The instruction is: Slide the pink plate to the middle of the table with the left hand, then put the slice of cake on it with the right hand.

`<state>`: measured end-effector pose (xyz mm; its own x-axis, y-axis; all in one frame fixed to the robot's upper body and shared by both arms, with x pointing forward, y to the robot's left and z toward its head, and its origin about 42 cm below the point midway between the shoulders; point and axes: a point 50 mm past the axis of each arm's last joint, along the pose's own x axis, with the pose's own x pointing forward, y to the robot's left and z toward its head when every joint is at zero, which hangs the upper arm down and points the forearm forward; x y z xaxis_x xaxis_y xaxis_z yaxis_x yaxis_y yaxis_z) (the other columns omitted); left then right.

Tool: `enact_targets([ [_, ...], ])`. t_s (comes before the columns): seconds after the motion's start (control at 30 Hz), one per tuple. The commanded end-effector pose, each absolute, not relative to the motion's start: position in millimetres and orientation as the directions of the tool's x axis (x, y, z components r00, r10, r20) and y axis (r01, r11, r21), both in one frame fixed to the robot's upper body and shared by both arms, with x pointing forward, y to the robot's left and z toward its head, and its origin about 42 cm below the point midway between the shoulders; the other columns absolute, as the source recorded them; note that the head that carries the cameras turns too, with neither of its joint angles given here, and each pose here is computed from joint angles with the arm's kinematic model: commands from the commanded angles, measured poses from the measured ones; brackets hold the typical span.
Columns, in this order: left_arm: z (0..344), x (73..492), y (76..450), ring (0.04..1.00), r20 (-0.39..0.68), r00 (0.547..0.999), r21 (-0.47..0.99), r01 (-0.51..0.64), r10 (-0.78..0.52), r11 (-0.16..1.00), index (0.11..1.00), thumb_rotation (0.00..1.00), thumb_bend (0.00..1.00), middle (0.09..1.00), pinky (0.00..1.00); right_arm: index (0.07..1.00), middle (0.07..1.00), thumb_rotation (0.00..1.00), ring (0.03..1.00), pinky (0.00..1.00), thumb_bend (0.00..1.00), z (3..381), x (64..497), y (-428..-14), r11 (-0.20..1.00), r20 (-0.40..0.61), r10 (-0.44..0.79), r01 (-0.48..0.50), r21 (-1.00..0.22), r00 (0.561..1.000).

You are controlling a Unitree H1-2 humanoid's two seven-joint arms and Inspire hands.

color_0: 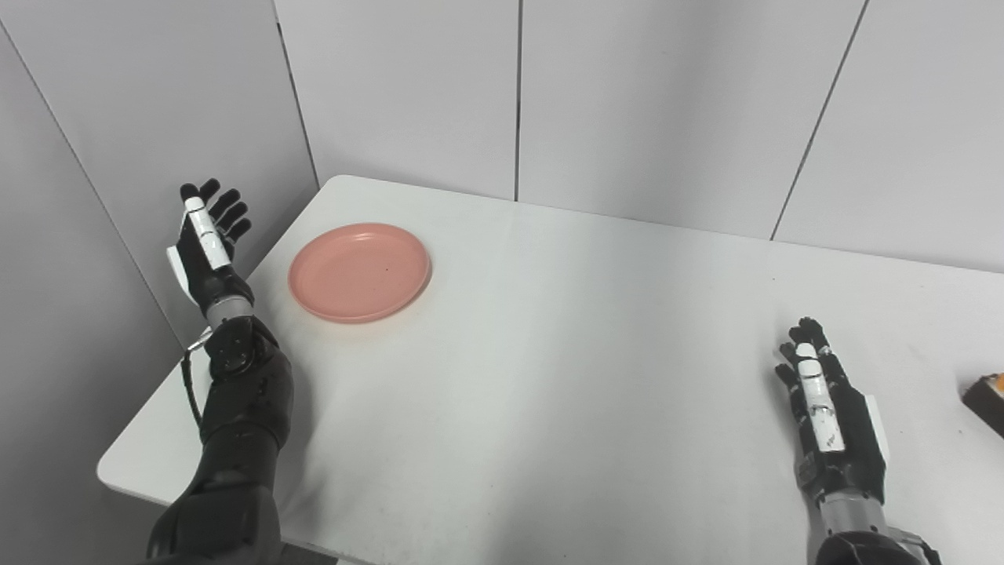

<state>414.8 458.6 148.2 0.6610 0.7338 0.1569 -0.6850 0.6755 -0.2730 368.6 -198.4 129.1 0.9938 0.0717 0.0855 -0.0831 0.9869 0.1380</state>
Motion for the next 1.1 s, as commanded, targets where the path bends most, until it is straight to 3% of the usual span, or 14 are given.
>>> enact_targets([
  [0.0, 186, 429, 469, 0.740, 0.275, 0.641, -0.262, -0.667, 0.717, 0.697, 0.738, 1.00, 0.72, 0.726, 0.73, 0.922, 0.936, 0.73, 0.936, 0.95, 0.49, 137, 372, -197, 0.986, 0.149, 0.071, -0.092, 0.140, 0.986],
  [0.27, 170, 432, 462, 0.830, 0.208, 0.726, -0.248, -0.609, 0.655, 0.754, 0.800, 1.00, 0.75, 0.792, 0.88, 0.915, 0.930, 0.73, 0.929, 0.94, 0.50, 137, 372, -197, 0.986, 0.151, 0.068, -0.090, 0.142, 0.986],
  [0.43, 164, 437, 449, 0.841, 0.180, 0.760, -0.259, -0.576, 0.625, 0.775, 0.817, 1.00, 0.72, 0.810, 0.86, 0.918, 0.931, 0.71, 0.930, 0.94, 0.48, 138, 371, -196, 0.984, 0.149, 0.064, -0.087, 0.157, 0.987],
  [0.73, 154, 442, 430, 0.890, 0.141, 0.816, -0.234, -0.523, 0.561, 0.820, 0.866, 1.00, 0.72, 0.857, 0.97, 0.918, 0.933, 0.73, 0.932, 0.95, 0.49, 139, 370, -196, 0.985, 0.150, 0.069, -0.091, 0.143, 0.986],
  [1.07, 146, 447, 416, 0.971, 0.091, 0.868, -0.185, -0.467, 0.488, 0.865, 0.926, 1.00, 0.71, 0.916, 1.00, 0.907, 0.923, 0.70, 0.920, 0.94, 0.52, 138, 372, -198, 0.983, 0.152, 0.061, -0.085, 0.161, 0.987],
])
